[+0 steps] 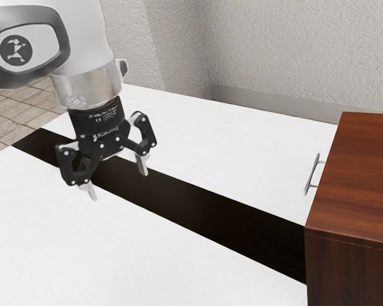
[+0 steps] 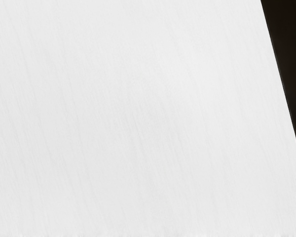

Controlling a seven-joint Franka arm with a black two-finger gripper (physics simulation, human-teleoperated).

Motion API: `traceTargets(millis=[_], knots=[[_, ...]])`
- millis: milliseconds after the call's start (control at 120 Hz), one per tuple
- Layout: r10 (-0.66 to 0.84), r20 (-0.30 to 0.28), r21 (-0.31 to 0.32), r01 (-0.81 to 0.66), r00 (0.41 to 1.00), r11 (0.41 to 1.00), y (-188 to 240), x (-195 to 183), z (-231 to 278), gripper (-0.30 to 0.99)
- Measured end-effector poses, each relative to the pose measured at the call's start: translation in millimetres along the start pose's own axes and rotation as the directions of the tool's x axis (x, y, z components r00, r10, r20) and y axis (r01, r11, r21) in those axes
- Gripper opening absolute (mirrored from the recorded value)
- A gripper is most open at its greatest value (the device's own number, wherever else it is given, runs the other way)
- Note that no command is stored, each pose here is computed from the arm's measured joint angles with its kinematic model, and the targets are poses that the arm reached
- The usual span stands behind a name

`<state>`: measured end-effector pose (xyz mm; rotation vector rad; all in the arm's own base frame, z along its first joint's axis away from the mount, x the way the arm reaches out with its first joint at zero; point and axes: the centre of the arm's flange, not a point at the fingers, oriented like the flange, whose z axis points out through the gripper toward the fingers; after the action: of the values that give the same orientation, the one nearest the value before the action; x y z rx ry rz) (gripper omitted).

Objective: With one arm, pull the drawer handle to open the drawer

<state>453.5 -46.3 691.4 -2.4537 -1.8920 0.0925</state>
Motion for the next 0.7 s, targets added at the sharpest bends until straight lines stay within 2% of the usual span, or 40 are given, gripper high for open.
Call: traceTargets(millis=[125, 267, 408, 592, 700], knots=[[0.008, 0.01, -0.03, -0.008, 1.0, 1.0, 3, -8, 4, 0.69], [0.132, -0.017, -0.017, -0.132, 0.991, 0.991, 11, -59, 23, 0.69], [0.134, -0.009, -0.066, -0.134, 0.991, 0.989, 43, -58, 42, 0.69], [0.104, -0.061, -0.114, -0.11, 0.993, 0.987, 83, -58, 67, 0.69], [0.202, -0.086, -0.12, -0.211, 0.976, 0.97, 91, -55, 75, 0.69]])
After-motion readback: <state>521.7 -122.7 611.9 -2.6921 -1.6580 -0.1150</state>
